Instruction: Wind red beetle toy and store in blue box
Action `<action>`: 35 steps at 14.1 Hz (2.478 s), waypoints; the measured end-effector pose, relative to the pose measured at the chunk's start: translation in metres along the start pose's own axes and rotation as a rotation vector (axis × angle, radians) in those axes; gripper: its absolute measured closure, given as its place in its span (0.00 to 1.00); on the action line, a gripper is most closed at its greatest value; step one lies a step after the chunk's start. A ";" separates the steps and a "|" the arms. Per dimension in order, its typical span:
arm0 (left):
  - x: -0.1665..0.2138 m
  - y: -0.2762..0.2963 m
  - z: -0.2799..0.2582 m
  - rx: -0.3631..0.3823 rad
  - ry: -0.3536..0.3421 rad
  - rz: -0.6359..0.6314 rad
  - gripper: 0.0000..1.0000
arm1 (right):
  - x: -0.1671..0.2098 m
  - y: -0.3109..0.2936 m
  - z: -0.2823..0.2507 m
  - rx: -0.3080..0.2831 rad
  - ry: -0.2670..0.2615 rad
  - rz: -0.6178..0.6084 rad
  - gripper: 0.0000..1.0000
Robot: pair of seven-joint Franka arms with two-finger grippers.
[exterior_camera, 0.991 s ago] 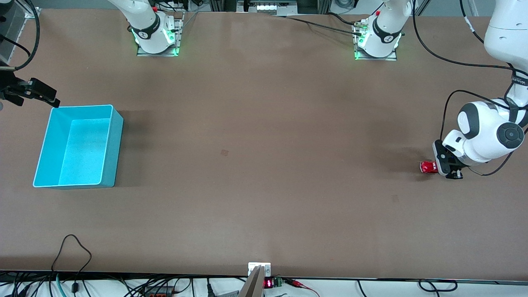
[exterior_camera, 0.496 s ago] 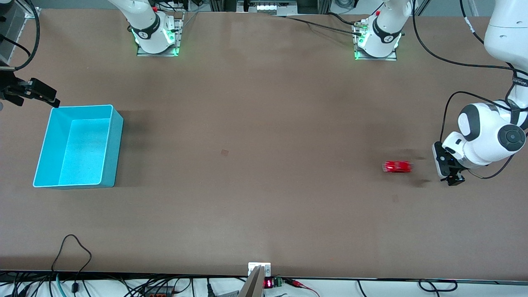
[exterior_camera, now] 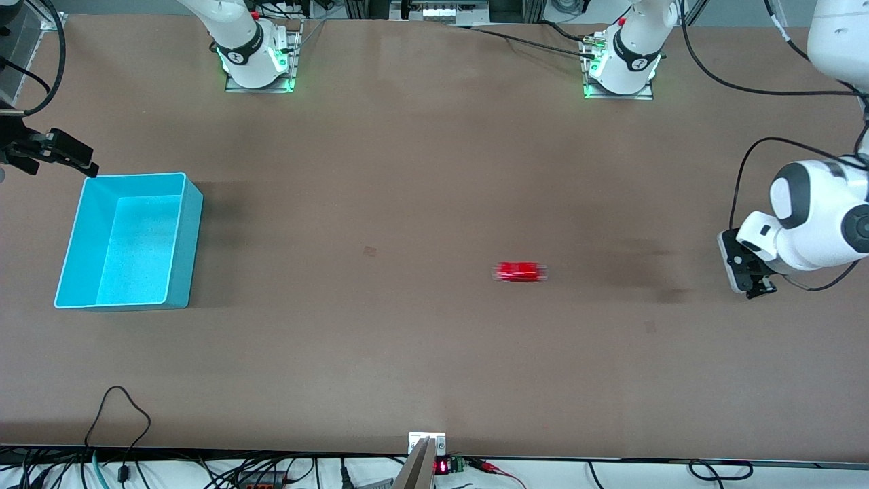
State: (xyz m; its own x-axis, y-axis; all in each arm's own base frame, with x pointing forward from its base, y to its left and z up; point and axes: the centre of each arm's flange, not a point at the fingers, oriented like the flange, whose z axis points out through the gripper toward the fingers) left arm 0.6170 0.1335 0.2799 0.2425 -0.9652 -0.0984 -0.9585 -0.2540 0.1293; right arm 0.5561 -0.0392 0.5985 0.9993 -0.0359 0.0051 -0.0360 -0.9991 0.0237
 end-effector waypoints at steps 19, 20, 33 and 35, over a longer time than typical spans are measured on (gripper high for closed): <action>0.031 0.064 -0.232 -0.167 -0.070 -0.653 0.00 | 0.002 0.001 0.004 -0.001 -0.005 0.002 0.00; 0.034 0.066 -0.235 -0.174 -0.060 -0.679 0.00 | 0.003 0.001 0.005 -0.001 -0.005 0.002 0.00; 0.090 0.103 -0.282 -0.003 0.055 -1.229 0.00 | 0.017 -0.011 0.035 -0.009 -0.053 -0.017 0.00; 0.084 0.110 -0.294 0.043 0.107 -1.239 0.00 | 0.023 -0.018 0.053 -0.012 -0.085 -0.028 0.00</action>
State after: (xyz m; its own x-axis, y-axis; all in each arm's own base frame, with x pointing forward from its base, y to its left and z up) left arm 0.5763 0.0057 0.5755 0.9957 -0.0780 -0.0497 -0.0793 -0.9965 -0.0254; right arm 0.5798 -0.0233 0.5448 0.9967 -0.0101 -0.0805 -0.0073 -0.9994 0.0348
